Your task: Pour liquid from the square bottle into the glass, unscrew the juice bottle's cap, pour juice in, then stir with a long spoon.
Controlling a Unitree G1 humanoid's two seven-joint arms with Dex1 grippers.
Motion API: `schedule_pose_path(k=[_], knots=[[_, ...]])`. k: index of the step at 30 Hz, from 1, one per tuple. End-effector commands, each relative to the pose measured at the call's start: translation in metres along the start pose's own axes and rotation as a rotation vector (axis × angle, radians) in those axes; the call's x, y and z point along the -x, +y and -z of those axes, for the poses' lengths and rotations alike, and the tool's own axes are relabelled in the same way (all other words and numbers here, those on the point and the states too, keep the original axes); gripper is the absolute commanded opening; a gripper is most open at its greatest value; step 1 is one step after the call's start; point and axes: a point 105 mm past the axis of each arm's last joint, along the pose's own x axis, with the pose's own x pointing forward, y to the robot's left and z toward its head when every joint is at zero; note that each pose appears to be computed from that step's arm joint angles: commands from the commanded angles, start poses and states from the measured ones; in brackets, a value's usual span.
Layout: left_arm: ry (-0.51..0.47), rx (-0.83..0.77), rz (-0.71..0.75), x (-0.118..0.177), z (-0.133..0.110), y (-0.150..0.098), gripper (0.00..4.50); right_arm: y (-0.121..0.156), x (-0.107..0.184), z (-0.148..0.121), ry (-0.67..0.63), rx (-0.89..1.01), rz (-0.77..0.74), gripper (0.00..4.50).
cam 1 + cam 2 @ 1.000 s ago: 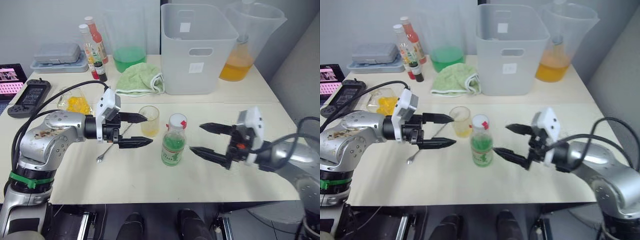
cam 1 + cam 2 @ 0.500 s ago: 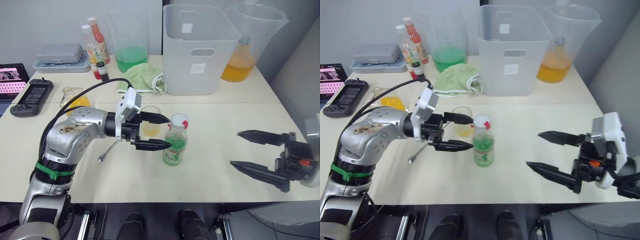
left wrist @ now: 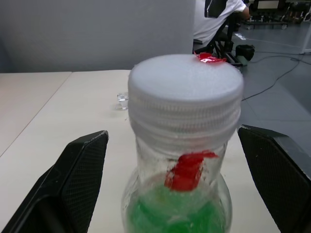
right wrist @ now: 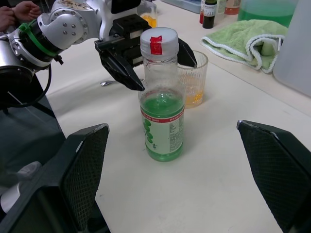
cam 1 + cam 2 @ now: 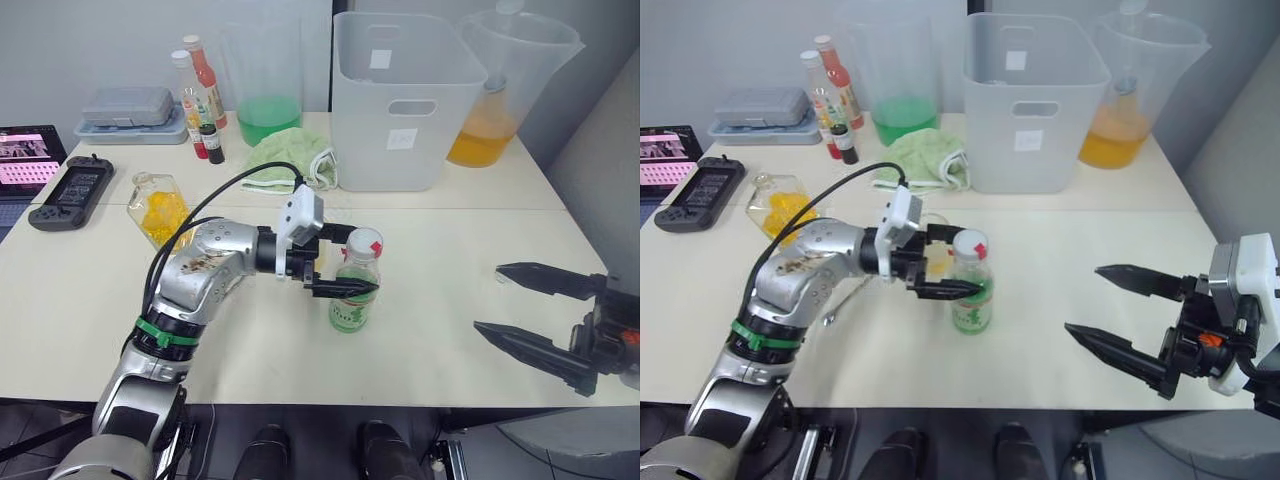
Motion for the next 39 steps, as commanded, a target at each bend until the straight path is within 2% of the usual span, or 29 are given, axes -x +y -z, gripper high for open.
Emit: schedule_pose_path(k=[1, 9, 10, 12, 16, 23, 29, 35, 36, 39], knots=[[-0.031, -0.037, 0.008, -0.001, -0.011, -0.001, 4.24, 0.002, 0.002, -0.009, -0.025, 0.05, 0.01, 4.5], [-0.026, -0.027, 0.034, 0.001, -0.009, -0.005, 1.71, 0.002, -0.006, -0.013, -0.026, 0.067, -0.008, 4.5], [-0.023, -0.027, 0.035, 0.002, -0.008, -0.005, 1.52, 0.003, -0.009, -0.014, -0.029, 0.071, -0.021, 4.5], [-0.019, -0.03, 0.039, 0.004, -0.008, -0.005, 1.52, 0.005, -0.016, -0.018, -0.039, 0.083, -0.045, 4.5], [-0.017, -0.036, 0.034, 0.004, -0.008, -0.005, 1.52, 0.002, -0.048, -0.018, -0.017, 0.106, -0.078, 4.5], [0.005, -0.043, -0.001, 0.005, -0.004, -0.004, 1.52, -0.004, -0.097, -0.031, -0.088, 0.142, -0.052, 4.5], [-0.006, -0.034, -0.01, 0.004, -0.004, -0.009, 1.52, -0.01, -0.111, -0.031, -0.099, 0.127, -0.002, 4.5], [-0.003, -0.022, -0.013, 0.004, -0.004, -0.012, 1.52, -0.002, -0.124, -0.026, -0.108, 0.073, -0.02, 4.5], [-0.001, -0.02, -0.016, 0.004, -0.004, -0.012, 1.52, -0.001, -0.125, -0.027, -0.112, 0.068, -0.027, 3.97], [0.001, -0.013, -0.019, 0.004, -0.004, -0.012, 1.52, 0.0, -0.126, -0.027, -0.113, 0.07, -0.032, 3.01]])
